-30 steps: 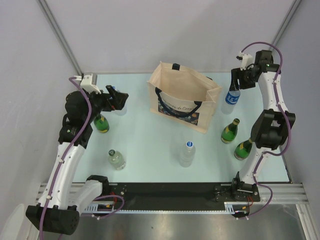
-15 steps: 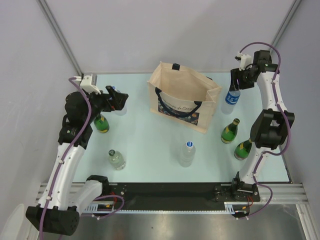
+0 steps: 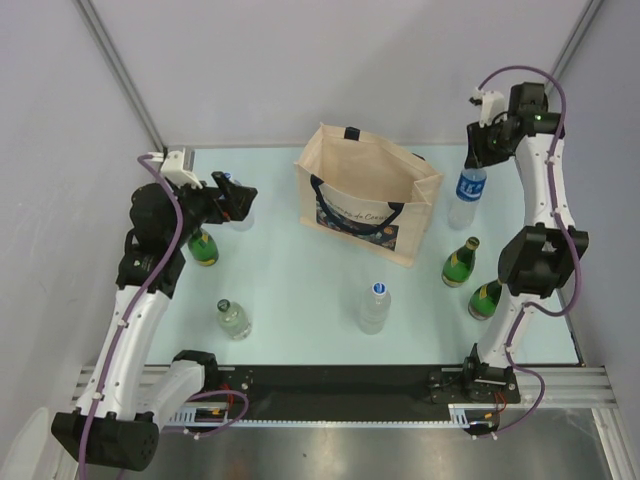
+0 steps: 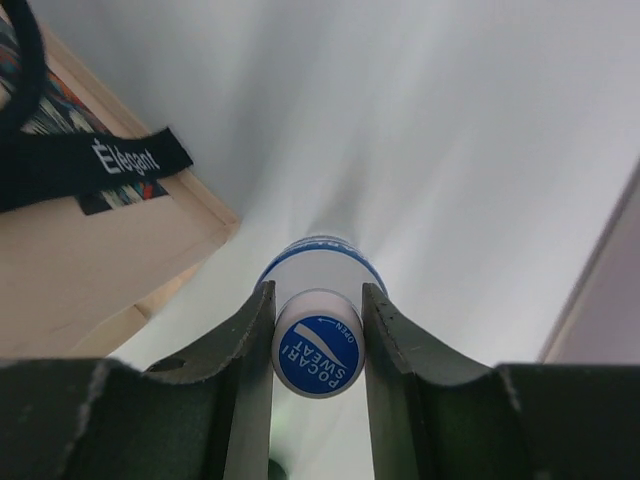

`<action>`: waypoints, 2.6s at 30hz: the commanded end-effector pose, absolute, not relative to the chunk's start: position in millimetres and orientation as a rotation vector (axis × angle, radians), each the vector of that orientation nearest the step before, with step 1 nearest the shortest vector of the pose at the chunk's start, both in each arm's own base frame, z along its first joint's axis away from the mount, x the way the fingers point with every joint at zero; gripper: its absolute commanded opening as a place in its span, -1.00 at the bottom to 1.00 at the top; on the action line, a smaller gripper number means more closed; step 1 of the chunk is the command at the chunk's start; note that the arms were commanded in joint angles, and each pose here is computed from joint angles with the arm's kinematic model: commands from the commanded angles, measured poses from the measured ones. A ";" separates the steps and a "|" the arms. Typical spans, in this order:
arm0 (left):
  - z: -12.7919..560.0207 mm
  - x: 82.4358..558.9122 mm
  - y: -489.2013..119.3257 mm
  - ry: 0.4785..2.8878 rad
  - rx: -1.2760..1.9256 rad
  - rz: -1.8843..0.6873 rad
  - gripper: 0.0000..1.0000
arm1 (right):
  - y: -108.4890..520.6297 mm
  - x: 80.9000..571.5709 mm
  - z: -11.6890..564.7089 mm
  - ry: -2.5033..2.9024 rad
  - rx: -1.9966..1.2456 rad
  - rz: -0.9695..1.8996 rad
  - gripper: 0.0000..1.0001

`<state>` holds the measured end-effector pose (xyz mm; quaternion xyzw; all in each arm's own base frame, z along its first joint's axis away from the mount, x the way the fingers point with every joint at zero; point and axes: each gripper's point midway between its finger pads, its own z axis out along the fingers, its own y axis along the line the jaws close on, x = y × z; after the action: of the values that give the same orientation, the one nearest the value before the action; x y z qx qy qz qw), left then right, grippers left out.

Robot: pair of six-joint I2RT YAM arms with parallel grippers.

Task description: Place the beverage into the canvas bag

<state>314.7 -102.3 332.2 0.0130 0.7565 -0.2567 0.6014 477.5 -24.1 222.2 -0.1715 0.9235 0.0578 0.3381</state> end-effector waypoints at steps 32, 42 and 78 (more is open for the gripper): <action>344.9 313.6 -111.9 1.708 0.097 -0.649 0.99 | 221.5 404.4 568.2 1.253 -0.778 0.186 -1.00; 342.2 309.2 -110.5 1.710 0.090 -0.645 0.99 | 258.2 436.7 535.6 1.294 -0.799 0.281 -1.00; 323.1 310.5 -104.5 1.774 0.073 -0.602 0.99 | 341.6 554.7 293.9 1.553 -0.790 0.511 -0.37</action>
<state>306.1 -107.6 316.4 0.0258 0.7682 -0.2673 0.5812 552.2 334.3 209.9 -0.3219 0.7640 0.2259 0.5115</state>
